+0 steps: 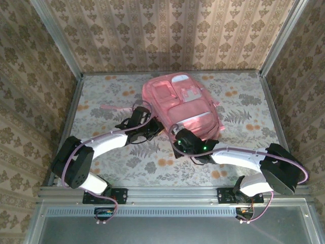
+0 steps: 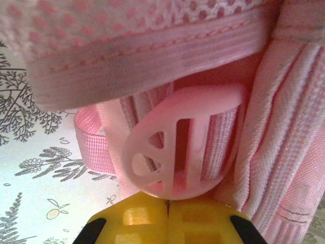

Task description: Pack books, pencil case, and school supplies into a backpack

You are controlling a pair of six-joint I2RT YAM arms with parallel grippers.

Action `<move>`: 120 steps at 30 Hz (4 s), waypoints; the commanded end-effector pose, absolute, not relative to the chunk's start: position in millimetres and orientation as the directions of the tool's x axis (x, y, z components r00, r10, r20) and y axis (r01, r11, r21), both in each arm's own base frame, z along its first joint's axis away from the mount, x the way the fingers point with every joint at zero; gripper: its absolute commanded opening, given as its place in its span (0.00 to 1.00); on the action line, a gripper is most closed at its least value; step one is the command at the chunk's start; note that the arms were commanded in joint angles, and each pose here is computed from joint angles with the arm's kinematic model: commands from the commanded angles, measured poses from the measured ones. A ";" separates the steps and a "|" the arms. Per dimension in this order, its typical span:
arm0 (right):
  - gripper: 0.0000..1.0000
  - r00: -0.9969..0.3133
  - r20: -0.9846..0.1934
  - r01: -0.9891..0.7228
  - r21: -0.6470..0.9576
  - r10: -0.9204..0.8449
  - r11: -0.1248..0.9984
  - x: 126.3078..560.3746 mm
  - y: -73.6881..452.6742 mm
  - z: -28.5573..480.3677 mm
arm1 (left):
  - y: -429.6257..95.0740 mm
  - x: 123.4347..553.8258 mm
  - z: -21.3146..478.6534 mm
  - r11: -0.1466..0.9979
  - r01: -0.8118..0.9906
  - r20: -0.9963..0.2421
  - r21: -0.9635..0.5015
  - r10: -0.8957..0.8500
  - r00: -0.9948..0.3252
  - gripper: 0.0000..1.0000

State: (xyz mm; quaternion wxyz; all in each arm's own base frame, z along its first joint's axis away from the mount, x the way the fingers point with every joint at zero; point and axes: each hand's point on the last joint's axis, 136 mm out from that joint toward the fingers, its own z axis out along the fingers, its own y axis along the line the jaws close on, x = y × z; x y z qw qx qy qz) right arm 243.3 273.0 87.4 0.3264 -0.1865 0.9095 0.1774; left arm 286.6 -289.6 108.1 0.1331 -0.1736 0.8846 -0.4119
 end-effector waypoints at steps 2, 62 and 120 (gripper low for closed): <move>0.00 -0.780 -0.594 -0.378 0.192 -0.200 0.906 237.3 248.7 78.8 | -272.2 320.4 146.6 0.626 -0.136 -0.254 -0.768 -0.491 -0.833 0.00; 0.00 -0.974 -0.226 -0.056 0.326 0.021 0.944 219.9 212.8 82.4 | -258.9 303.8 129.3 0.701 -0.151 -0.304 -0.697 -0.480 -0.823 0.00; 0.00 -0.944 -0.330 -0.112 0.373 0.019 0.921 210.6 251.2 133.9 | -282.6 284.4 174.4 0.531 -0.219 -0.145 -0.819 -0.560 -0.816 0.00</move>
